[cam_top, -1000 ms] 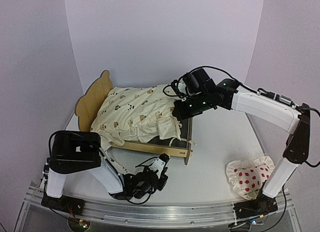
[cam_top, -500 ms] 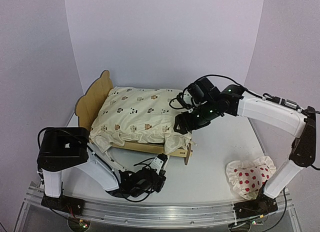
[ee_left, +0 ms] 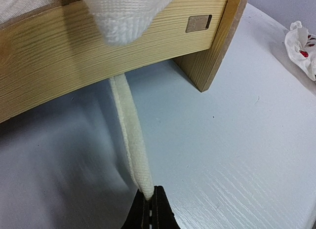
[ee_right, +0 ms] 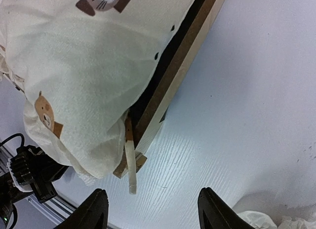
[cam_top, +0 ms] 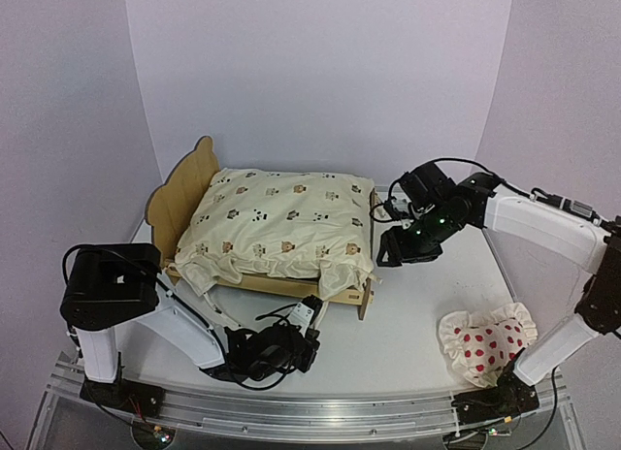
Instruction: Set up the pet bed
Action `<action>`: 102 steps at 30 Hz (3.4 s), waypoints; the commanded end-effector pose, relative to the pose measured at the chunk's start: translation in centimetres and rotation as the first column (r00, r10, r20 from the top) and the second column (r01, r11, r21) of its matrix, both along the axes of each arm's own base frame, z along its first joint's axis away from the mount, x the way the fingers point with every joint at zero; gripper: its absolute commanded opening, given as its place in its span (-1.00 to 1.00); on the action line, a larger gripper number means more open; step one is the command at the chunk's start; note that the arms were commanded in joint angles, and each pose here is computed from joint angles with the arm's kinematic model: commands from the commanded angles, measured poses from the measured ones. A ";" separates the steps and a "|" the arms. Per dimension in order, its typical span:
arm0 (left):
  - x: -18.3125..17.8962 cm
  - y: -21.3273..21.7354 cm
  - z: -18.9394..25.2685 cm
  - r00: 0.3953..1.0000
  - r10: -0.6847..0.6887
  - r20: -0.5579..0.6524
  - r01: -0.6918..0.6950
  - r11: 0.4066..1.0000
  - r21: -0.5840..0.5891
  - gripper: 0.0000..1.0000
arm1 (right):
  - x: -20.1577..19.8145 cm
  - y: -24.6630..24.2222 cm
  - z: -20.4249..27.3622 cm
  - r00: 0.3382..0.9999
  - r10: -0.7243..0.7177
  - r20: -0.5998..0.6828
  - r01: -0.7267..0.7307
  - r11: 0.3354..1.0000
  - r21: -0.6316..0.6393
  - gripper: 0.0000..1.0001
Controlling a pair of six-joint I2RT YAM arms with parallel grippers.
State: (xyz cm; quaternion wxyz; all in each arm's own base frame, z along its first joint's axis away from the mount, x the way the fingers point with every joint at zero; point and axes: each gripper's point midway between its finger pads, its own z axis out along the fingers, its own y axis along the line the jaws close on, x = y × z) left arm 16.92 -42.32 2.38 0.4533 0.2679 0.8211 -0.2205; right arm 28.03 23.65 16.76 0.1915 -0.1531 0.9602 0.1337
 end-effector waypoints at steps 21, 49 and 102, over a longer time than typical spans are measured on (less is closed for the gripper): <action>-0.4 0.1 0.6 1.000 -0.003 -0.029 0.002 0.999 -0.033 -1.00 | -1.3 2.1 -4.3 0.985 0.013 -0.171 0.001 0.997 0.081 -0.36; -3.7 -2.0 2.2 0.980 -0.180 -0.080 0.187 0.979 0.082 -1.00 | -6.8 3.1 -1.9 0.961 0.124 -0.248 -0.062 0.968 0.244 -1.00; -12.9 0.3 19.2 0.911 -0.387 -0.144 0.378 0.922 -0.081 -1.00 | -18.7 14.5 10.3 0.859 0.478 0.183 -0.510 0.832 0.218 -1.00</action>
